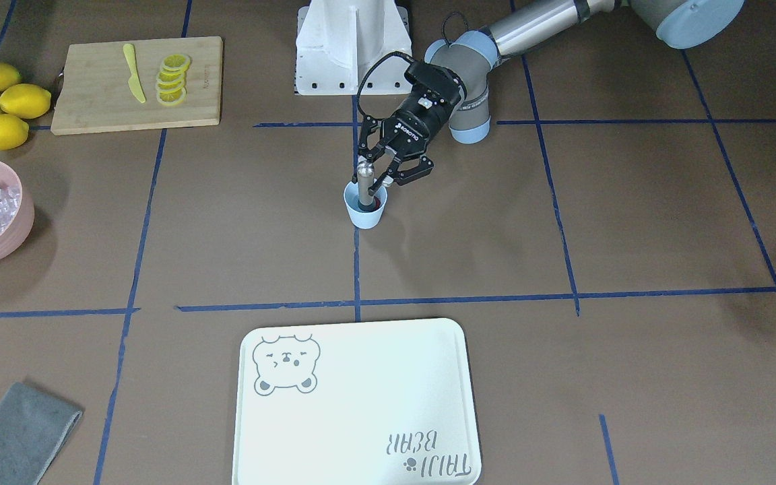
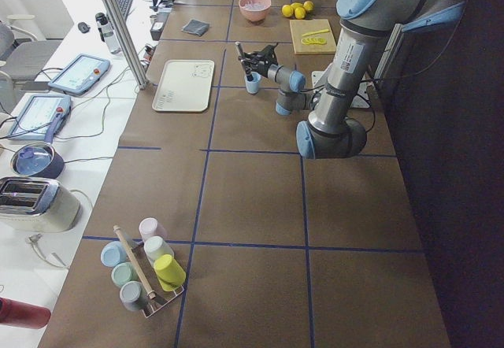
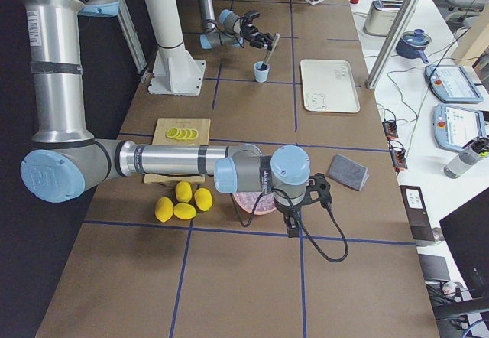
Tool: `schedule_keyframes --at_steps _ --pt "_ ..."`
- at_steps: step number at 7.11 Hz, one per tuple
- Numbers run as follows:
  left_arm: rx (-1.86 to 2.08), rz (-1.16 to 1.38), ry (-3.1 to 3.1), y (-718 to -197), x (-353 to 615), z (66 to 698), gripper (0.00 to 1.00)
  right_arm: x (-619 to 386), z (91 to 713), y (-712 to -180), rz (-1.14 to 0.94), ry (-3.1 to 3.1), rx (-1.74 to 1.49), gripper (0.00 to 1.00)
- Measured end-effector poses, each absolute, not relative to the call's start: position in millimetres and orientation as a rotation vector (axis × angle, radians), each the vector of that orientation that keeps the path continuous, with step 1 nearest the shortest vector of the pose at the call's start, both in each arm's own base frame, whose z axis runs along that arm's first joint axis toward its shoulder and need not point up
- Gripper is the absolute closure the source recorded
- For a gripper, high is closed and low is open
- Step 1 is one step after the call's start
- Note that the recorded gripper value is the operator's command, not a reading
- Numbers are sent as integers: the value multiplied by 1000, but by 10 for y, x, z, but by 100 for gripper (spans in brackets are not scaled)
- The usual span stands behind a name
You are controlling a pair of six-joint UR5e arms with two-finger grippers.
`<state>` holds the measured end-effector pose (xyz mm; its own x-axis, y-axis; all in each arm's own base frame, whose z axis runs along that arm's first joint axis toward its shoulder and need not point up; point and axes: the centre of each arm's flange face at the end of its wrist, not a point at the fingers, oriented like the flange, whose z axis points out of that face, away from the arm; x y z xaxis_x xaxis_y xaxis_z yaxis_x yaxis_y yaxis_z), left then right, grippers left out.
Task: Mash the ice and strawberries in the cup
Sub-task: 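Lower the muddler into the cup and press down with the left gripper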
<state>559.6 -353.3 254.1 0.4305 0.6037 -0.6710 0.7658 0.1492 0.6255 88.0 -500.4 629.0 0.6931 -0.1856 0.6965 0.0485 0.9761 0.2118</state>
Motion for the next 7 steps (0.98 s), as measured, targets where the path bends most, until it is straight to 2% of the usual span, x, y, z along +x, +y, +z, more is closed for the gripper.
schedule_keyframes --at_steps 7 --pt "1526 -189 1271 -3520 5632 2586 100 882 6274 -5001 -133 -795 186 0"
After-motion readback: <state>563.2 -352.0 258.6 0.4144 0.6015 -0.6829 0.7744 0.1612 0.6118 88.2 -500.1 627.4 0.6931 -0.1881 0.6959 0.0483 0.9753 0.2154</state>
